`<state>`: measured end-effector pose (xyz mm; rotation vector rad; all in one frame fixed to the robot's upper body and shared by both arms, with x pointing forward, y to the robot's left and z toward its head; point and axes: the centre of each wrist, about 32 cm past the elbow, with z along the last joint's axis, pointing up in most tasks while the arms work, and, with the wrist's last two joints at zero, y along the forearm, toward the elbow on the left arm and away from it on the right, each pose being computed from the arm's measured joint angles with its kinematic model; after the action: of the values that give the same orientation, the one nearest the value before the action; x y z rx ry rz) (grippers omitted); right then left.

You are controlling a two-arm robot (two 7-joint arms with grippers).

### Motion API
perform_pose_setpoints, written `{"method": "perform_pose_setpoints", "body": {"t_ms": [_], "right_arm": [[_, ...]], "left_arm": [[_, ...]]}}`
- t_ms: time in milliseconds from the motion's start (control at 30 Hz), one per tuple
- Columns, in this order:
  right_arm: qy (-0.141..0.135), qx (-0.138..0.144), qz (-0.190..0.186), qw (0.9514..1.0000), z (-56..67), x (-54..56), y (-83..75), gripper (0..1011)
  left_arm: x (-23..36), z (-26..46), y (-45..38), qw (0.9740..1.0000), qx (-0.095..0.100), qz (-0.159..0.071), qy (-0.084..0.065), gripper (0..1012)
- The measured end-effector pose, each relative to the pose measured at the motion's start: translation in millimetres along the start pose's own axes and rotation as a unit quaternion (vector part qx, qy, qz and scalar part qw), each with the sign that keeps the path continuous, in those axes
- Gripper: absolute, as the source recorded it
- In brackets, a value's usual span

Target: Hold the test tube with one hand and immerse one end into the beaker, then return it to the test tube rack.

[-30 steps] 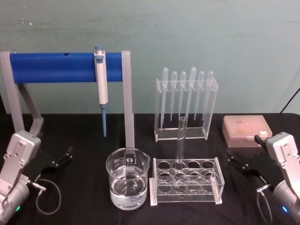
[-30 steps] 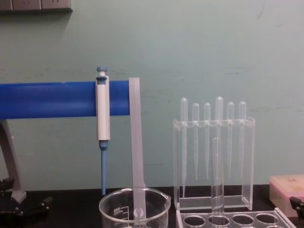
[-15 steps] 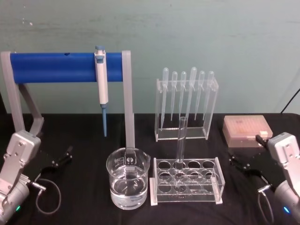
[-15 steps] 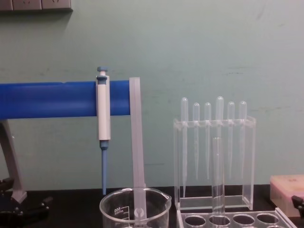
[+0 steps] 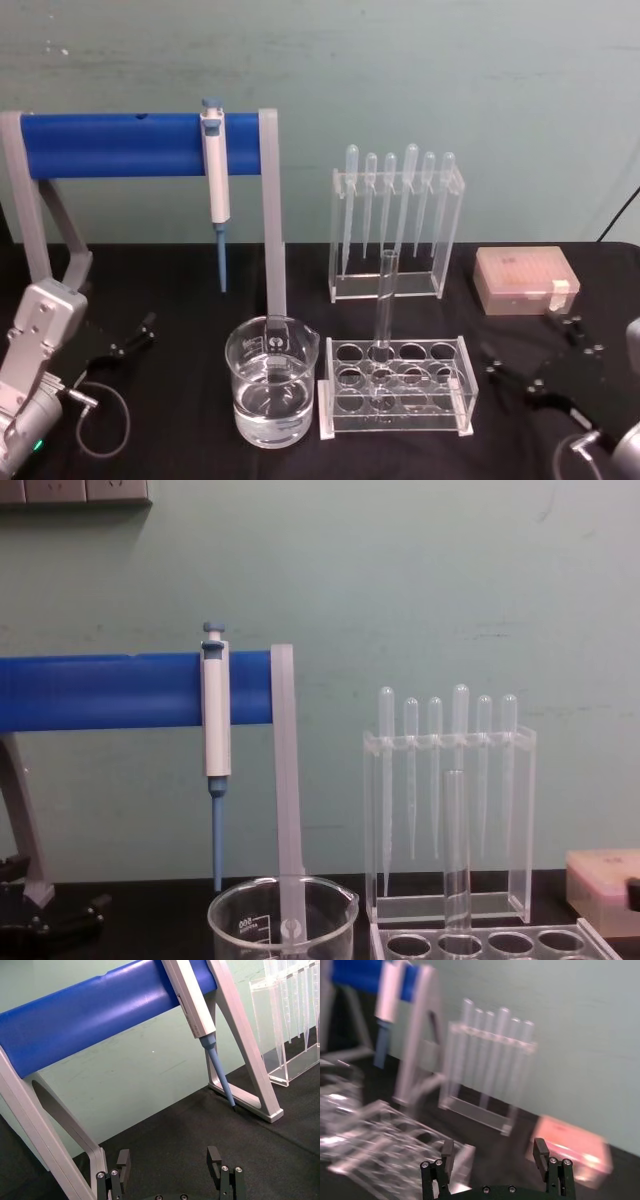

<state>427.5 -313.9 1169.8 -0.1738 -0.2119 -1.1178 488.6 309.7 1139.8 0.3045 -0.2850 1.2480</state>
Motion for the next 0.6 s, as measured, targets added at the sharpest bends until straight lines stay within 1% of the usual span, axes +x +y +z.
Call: {"method": "perform_pose_setpoints", "body": {"t_ms": [67,100,133,167,300,333,433,467,533,600], "right_arm": [[0.022,0.004,0.019,0.9996,2.9,-1.7,1.9,1000],[0.045,0.009,0.037,0.9983,6.4,-3.3,6.1,1000],[0.059,0.010,0.048,0.9971,8.3,-4.4,9.1,1000],[0.076,0.013,0.062,0.9951,11.7,-6.2,14.8,1000],[0.112,0.010,0.094,0.9892,18.7,-10.1,29.0,1000],[0.129,0.004,0.108,0.9857,23.0,-11.6,36.9,1000],[0.149,-0.006,0.125,0.9809,29.0,-12.9,48.1,1000],[0.160,-0.016,0.133,0.9781,33.0,-13.5,55.7,1000],[0.165,-0.024,0.138,0.9764,36.7,-13.8,62.5,1000],[0.170,-0.039,0.144,0.9741,42.5,-13.9,72.9,1000]], "left_arm": [[0.0,0.0,0.0,1.0000,0.000,0.000,0.000,1000],[0.0,0.0,0.0,1.0000,0.000,0.000,0.000,1000],[0.0,0.0,0.0,1.0000,0.000,0.000,0.000,1000],[0.0,0.0,0.0,1.0000,0.000,0.000,0.000,1000],[0.0,0.0,0.0,1.0000,0.000,0.000,0.000,1000],[0.0,0.0,0.0,1.0000,0.000,0.000,0.000,1000],[0.0,0.0,0.0,1.0000,0.000,0.000,0.000,1000],[0.0,0.0,0.0,1.0000,0.000,0.000,0.000,1000],[0.0,0.0,0.0,1.0000,0.000,0.000,0.000,1000],[0.0,0.0,0.0,1.0000,0.000,0.000,0.000,1000]]}}
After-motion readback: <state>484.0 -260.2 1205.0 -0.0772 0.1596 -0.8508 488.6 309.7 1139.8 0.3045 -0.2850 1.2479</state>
